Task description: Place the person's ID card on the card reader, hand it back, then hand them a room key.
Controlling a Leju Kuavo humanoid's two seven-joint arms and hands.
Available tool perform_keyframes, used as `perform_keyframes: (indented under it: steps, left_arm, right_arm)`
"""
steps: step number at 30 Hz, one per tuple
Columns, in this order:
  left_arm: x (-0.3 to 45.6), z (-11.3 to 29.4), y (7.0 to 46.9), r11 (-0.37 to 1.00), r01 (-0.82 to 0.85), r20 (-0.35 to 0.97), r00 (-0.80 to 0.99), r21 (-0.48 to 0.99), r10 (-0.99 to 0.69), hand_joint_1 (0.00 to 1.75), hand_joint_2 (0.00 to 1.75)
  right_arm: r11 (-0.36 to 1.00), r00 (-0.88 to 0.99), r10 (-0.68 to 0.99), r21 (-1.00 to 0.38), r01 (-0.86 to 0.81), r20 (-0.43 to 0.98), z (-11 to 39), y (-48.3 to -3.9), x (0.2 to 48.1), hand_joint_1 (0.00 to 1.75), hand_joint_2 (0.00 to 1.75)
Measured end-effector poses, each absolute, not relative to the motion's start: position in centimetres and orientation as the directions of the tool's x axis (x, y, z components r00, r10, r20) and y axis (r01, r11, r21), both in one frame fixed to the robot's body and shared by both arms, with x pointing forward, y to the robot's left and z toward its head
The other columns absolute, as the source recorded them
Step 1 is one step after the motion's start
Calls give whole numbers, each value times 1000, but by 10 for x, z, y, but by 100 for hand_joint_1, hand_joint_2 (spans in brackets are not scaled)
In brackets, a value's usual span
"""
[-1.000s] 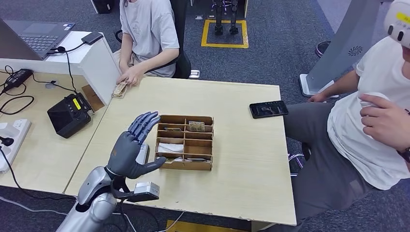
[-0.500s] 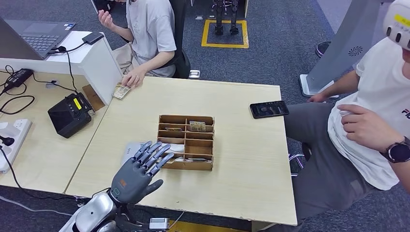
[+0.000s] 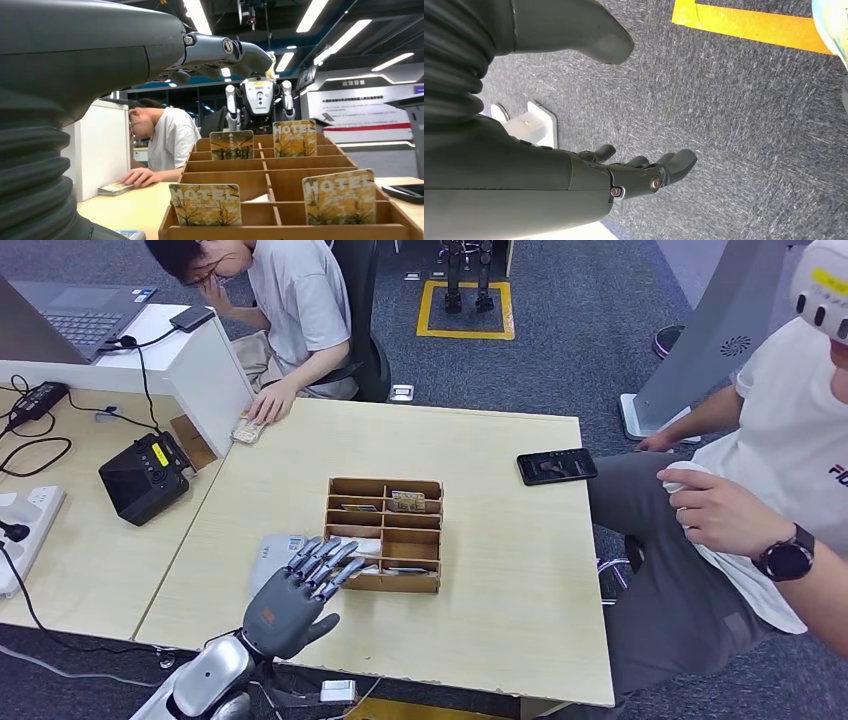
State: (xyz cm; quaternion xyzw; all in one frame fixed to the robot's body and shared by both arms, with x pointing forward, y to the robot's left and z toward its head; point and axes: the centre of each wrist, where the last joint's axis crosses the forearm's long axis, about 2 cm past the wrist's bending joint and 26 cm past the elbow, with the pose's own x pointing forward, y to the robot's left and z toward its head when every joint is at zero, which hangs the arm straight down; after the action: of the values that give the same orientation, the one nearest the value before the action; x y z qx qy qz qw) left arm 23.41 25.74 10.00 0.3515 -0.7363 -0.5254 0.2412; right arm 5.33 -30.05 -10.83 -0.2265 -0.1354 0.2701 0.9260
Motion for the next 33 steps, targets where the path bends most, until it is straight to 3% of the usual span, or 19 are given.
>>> perform_keyframes:
  steps: [13, 33]
  left_arm:
    - [264, 90, 245, 219, -237, 55, -548, 947, -834, 0, 175]
    - [265, 79, 236, 248, -165, 122, -545, 955, -830, 0, 175]
  right_arm:
    - [745, 815, 568, -494, -447, 119, -108, -301, 54, 0, 175]
    - [745, 816, 567, -494, -448, 115, -108, -300, 53, 0, 175]
